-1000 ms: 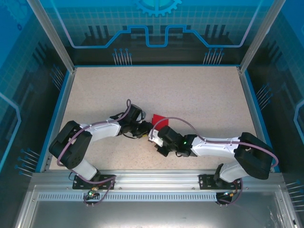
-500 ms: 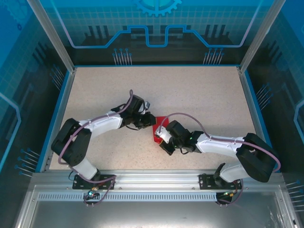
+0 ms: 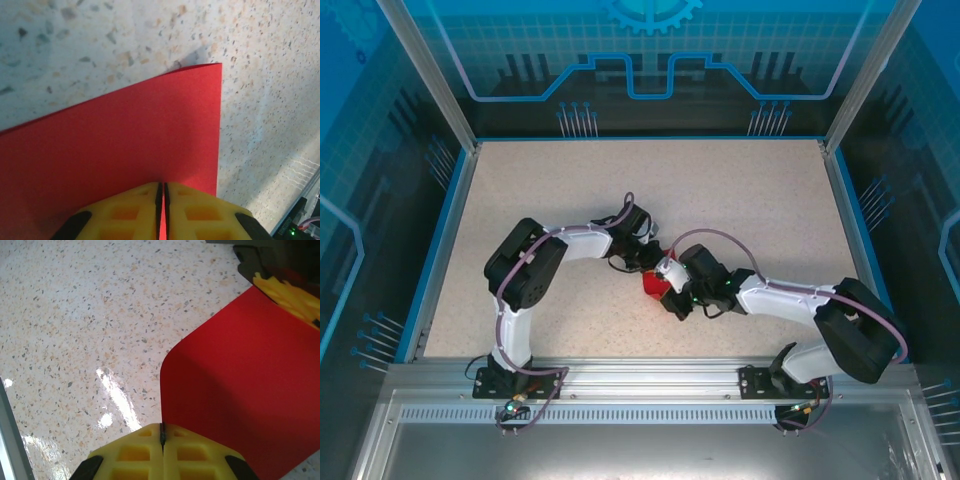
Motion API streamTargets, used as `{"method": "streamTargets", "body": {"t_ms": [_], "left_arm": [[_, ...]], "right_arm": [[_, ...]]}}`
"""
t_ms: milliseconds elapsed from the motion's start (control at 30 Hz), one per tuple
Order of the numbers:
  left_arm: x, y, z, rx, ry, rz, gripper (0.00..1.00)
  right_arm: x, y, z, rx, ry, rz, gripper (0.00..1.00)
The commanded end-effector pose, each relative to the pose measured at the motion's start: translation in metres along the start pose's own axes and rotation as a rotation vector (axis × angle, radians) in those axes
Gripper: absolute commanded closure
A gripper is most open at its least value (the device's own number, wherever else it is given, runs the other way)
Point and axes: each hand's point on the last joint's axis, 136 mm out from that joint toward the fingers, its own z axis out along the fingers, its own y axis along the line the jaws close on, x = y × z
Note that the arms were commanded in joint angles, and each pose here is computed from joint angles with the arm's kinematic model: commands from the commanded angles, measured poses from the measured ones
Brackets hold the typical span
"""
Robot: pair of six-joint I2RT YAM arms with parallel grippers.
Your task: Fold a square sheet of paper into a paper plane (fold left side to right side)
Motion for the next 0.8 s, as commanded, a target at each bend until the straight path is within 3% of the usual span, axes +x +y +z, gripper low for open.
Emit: {"method": "streamTargets", "body": {"t_ms": [0,267,767], "left_arm": [[0.01,0.013,0.011,-0.049,0.045,0.007,0.87],[0.019,0.021,0.02,-0.066,0.068,0.002,0.87],[0.019,0.018,0.02,-0.065,0.071,0.009,0.87]], "right_arm": [[0.012,-0.007,0.002,-0.034,0.034,0.112,1.0],[0.016,-0.037,0.003,-0.006,0.056,0.272,1.0],[0.016,-0.069,-0.001,0.076,0.07,0.344,1.0]]}}
